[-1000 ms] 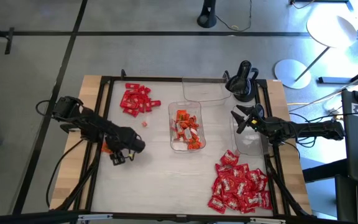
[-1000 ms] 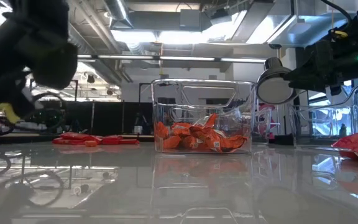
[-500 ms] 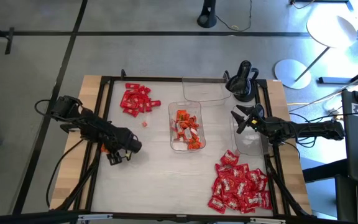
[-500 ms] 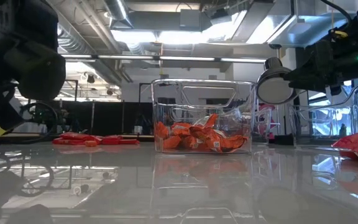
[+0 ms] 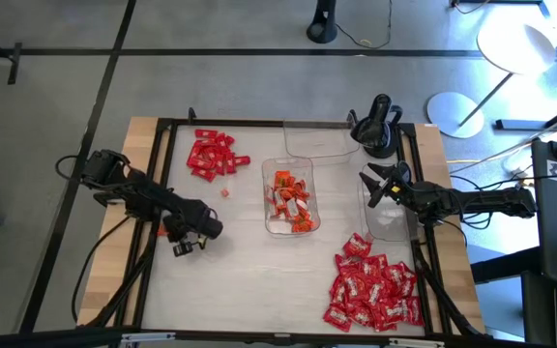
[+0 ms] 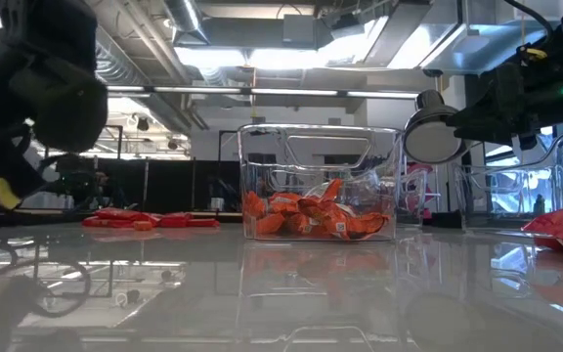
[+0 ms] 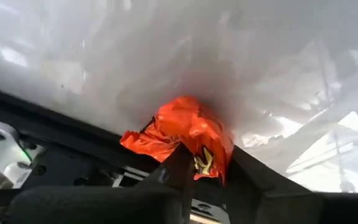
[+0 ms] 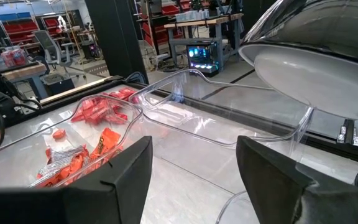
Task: Sort candy
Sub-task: Put the orange chocolate into the bottom left transparent bin
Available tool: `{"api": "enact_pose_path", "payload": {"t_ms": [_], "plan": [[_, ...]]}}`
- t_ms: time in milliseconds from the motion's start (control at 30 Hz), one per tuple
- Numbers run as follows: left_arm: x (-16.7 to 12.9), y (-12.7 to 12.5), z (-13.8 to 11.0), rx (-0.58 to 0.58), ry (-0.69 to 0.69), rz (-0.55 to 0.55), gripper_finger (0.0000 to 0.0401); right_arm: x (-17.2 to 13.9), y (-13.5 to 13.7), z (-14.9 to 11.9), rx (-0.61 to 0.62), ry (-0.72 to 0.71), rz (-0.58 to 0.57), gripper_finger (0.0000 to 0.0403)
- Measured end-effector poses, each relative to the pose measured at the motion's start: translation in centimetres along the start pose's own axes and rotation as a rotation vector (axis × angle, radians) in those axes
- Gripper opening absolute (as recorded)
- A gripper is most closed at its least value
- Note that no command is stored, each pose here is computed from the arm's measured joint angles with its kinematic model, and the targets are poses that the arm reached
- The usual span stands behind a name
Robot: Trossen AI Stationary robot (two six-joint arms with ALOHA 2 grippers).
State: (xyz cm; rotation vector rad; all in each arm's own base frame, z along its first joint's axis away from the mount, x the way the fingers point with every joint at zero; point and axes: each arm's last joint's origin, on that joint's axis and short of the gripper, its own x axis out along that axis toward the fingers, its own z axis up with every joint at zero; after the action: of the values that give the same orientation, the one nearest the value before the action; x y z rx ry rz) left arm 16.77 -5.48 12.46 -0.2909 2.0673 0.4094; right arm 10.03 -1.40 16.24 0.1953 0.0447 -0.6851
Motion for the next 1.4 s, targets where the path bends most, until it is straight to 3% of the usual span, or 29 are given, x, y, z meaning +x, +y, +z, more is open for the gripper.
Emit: {"api": "enact_pose_path", "payload": {"t_ms": [267, 433, 600, 800, 1067, 1233, 1400], "plan": [[-4.0, -1.7, 1.0, 0.045, -0.12, -0.092, 0.0047, 0.0, 0.0, 0.0, 0.001, 0.0, 0.0, 0.023], [-8.2, -2.7, 1.8, 0.09, -0.28, -0.128, 0.0048, 0.0, 0.0, 0.0, 0.0, 0.0, 0.0, 0.023], [-13.4, -2.3, 3.1, 0.081, -0.538, -0.121, 0.0046, 0.0, 0.0, 0.0, 0.0, 0.0, 0.0, 0.023], [-19.2, -1.0, 5.6, 0.105, -0.912, -0.196, 0.0053, 0.0, 0.0, 0.0, 0.0, 0.0, 0.0, 0.023], [-23.7, 2.1, 9.4, 0.068, -1.357, -0.277, 0.0054, 0.0, 0.0, 0.1, -0.005, -0.013, -0.005, 0.023], [-24.3, 4.2, 10.7, 0.024, -1.426, -0.255, 0.0054, 0.0, 0.0, 0.1, -0.02, -0.012, 0.006, 0.023], [-23.7, 5.4, 11.9, -0.039, -1.4, -0.256, 0.0054, 0.0, 0.0, 0.1, -0.019, -0.013, 0.004, 0.023]]}}
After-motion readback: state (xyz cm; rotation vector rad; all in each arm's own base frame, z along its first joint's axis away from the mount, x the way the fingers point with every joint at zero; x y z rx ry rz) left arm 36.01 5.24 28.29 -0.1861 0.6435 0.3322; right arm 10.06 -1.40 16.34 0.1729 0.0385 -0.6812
